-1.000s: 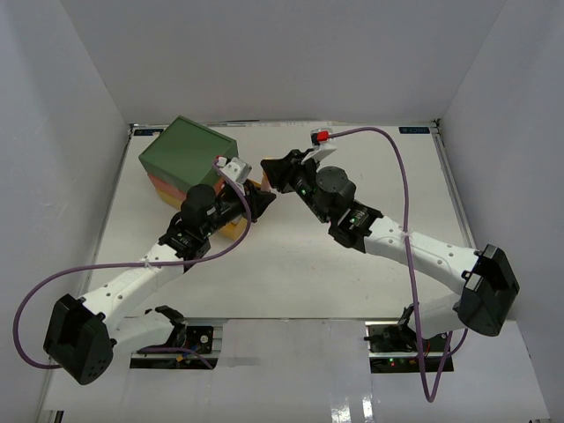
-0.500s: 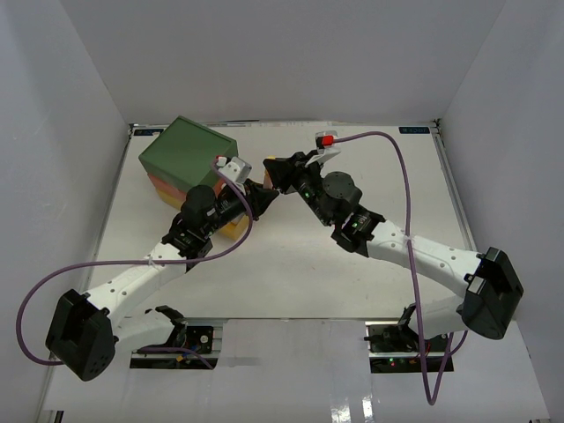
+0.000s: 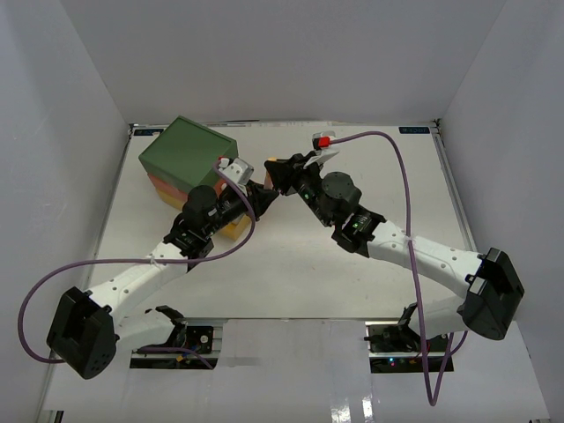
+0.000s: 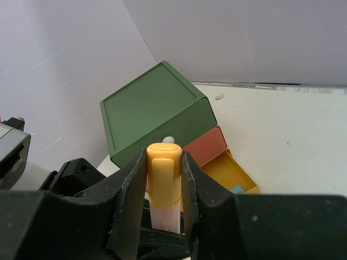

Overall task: Sort the stationery into containers
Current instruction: Close the pen cap on the pen.

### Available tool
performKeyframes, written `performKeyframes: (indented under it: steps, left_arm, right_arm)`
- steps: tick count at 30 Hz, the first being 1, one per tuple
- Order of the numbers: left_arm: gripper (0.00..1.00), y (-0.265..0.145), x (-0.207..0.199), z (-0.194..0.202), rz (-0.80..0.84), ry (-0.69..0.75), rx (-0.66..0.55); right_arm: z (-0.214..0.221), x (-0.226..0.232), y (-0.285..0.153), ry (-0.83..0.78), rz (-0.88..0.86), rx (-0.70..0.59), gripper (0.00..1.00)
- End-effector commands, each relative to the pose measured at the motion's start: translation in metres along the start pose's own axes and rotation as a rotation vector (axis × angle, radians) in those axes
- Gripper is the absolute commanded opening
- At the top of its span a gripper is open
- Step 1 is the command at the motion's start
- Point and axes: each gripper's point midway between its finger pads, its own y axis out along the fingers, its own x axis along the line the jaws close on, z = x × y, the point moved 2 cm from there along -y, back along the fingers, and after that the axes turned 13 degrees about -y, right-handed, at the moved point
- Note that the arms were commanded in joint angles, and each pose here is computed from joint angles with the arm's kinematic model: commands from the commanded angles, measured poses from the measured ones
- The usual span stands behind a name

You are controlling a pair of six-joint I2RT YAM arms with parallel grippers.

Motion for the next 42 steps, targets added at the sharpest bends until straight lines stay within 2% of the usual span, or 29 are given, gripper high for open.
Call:
performKeyframes:
  steps: [1,10,26,34,37,42]
  left_arm:
    - [0.0,0.0,-0.025,-0.06,0.078,0.074,-0.211]
    - [0.0,-0.003,-0.031,-0.069,0.109,0.052,-0.279]
    - [0.0,0.004,-0.036,-0.089,0.121,0.096,-0.32]
    - [0.0,-0.007,-0.036,-0.104,0.095,0.093,-0.398]
    - [0.0,-0.005,-0.039,-0.104,0.112,0.097,-0.395]
    - [0.0,0.0,-0.041,-0.104,0.129,0.124,-0.366]
  right_arm:
    - [0.039,-0.003,-0.008,-0.083,-0.005,0.144,0.09]
    - [0.044,-0.009,-0.017,-0.043,0.029,0.166,0.1]
    - [0.074,-0.01,-0.025,-0.114,-0.007,0.289,0.1]
    - [0.093,-0.018,-0.035,-0.11,0.024,0.356,0.12]
    - [0.095,-0.016,-0.035,-0.108,0.013,0.368,0.08]
    - [0.107,-0.01,-0.035,-0.136,-0.033,0.435,0.08]
